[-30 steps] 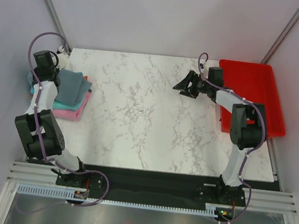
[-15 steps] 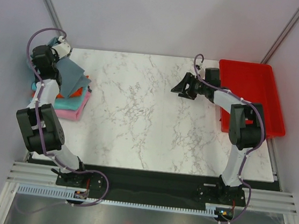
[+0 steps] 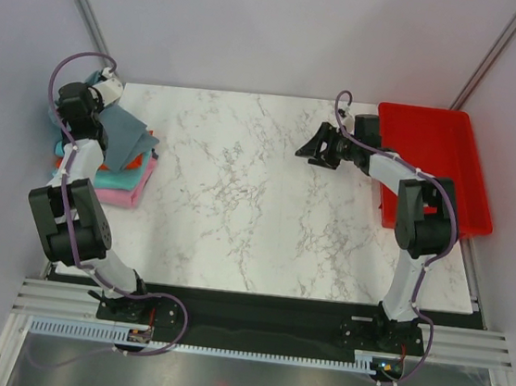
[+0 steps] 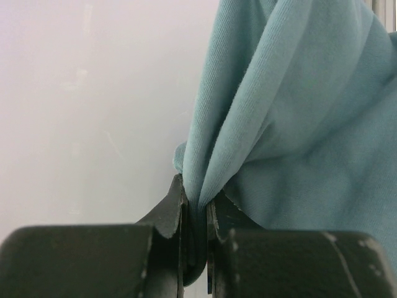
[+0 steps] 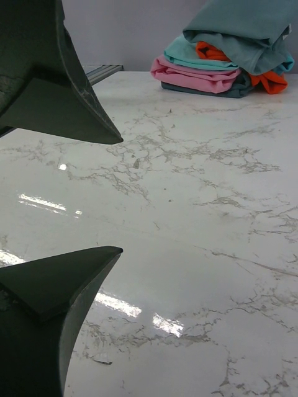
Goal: Fold and stack the t-shirts
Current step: Neatly place the folded tshirt to the corner
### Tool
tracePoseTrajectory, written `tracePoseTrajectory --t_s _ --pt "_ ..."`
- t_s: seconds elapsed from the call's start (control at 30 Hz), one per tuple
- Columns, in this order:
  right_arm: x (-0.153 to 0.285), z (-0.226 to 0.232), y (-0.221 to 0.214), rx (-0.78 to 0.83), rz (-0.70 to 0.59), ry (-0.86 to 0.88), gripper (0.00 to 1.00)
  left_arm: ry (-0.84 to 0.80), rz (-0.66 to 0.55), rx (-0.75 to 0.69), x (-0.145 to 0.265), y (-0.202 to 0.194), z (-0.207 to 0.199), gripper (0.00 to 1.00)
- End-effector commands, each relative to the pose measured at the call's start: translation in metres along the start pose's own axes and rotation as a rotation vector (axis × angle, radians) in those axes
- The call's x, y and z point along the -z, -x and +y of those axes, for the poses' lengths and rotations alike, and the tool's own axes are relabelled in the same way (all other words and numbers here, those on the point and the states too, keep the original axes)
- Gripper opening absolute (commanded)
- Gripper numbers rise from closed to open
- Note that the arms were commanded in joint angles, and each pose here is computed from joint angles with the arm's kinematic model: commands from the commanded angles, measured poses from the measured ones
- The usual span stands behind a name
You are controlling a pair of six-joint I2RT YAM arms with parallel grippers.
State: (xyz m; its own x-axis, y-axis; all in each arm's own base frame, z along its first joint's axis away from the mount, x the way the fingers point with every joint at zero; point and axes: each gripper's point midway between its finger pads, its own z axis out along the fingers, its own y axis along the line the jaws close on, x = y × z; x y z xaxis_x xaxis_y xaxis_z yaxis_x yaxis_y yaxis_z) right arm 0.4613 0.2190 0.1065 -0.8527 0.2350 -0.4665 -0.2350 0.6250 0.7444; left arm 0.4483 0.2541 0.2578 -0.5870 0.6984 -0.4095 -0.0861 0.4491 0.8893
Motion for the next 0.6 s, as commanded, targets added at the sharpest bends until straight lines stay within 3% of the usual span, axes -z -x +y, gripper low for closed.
tracePoseTrajectory --t_s 0.0,0.4,0.5,0.57 --pt "0.003 0.015 0.017 0.056 -0.039 0.022 0.75 0.122 -0.037 0.035 0.014 0.012 0.041 0.02" --pt "0.007 0.02 0.019 0.066 -0.049 0.024 0.76 0.1 -0.041 0.061 0.015 0.014 0.037 0.02" --pt "0.008 0.019 0.018 0.066 -0.048 0.022 0.76 0.055 -0.044 0.138 0.016 0.018 0.033 0.02" --pt "0.007 0.019 0.017 0.063 -0.045 0.022 0.76 0.102 -0.071 0.151 0.016 0.03 0.058 0.02"
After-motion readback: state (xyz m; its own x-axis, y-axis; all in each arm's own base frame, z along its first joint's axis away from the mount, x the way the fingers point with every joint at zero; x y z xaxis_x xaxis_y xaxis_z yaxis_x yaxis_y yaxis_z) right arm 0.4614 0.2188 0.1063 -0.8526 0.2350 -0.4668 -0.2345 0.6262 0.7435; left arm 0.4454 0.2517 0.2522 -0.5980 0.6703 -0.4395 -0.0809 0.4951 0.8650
